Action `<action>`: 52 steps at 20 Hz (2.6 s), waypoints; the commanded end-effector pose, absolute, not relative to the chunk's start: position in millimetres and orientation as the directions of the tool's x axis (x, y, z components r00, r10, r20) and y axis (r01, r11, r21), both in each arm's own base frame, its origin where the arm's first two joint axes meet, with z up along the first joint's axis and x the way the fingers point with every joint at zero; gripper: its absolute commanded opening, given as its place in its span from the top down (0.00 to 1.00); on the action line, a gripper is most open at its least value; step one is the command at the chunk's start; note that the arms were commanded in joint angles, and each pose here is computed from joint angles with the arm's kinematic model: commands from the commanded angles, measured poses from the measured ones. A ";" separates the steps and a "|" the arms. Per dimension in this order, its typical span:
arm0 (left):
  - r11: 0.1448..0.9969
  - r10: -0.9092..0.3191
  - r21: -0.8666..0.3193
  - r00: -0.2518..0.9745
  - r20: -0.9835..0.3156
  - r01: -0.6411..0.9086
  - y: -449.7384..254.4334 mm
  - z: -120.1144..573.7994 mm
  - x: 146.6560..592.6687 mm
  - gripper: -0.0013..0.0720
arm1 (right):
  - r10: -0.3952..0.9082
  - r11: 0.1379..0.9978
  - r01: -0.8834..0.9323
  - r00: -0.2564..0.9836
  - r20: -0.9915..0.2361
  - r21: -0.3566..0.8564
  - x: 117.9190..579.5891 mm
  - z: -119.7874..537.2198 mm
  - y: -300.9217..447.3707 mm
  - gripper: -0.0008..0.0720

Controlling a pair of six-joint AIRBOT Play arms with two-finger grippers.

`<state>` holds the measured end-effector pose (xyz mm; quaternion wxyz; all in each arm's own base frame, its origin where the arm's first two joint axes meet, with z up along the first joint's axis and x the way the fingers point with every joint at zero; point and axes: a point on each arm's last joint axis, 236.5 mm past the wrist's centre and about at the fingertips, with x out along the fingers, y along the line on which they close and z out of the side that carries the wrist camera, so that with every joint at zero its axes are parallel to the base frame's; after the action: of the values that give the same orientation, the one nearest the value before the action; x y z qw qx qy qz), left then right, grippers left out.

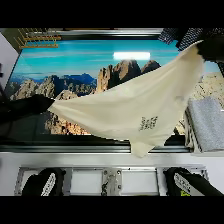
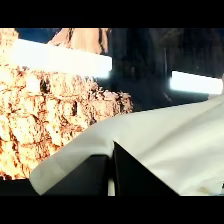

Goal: Fold the clothes and pants, and hang the long-sleeved shirts on hangers.

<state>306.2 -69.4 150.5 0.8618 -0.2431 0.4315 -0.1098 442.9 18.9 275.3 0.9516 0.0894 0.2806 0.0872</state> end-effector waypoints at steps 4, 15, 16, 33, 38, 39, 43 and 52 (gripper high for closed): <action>0.846 -0.321 -0.505 0.596 -0.736 -0.168 -29.2 73.9 411.9 0.05 | 0.209 0.965 -0.038 0.706 -0.677 0.258 503.2 164.8 4.4 0.19; 0.828 -0.445 -0.460 0.124 -0.887 -0.320 -64.6 -70.9 264.1 0.05 | 0.116 0.966 0.168 0.402 -0.908 0.198 332.3 37.3 -40.8 0.19; 0.829 -0.456 -0.467 0.113 -0.883 -0.308 -75.4 -74.8 253.8 0.05 | 0.127 0.961 0.187 0.356 -0.926 0.204 314.3 16.8 -38.2 0.19; 0.889 -0.418 -0.419 0.045 -0.907 -0.185 -155.6 -120.3 271.7 0.43 | 0.348 0.884 0.306 0.075 -0.934 0.354 226.9 -126.1 41.0 0.19; 0.884 -0.435 -0.446 0.104 -0.894 -0.139 -159.0 -91.1 288.5 0.98 | 0.334 0.903 0.240 0.130 -0.933 0.357 246.0 -115.4 46.9 0.97; 0.878 -0.449 -0.465 0.138 -0.883 -0.114 -159.6 -70.5 297.6 0.98 | 0.329 0.913 0.189 0.181 -0.927 0.361 262.7 -96.5 44.5 0.97; 0.843 -0.513 -0.532 0.425 -0.746 0.085 -153.9 90.1 344.7 0.98 | 0.245 0.959 -0.025 0.576 -0.780 0.283 353.4 79.3 25.0 0.97; 0.756 -0.615 -0.429 0.759 -0.211 0.494 -157.2 373.3 239.8 0.98 | 0.142 0.988 -0.148 0.980 0.143 0.037 273.4 505.6 27.2 0.97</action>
<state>292.2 -154.7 310.0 0.9118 -0.1845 0.2541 -0.2647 332.8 23.3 409.3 0.9935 0.0455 0.0686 0.0790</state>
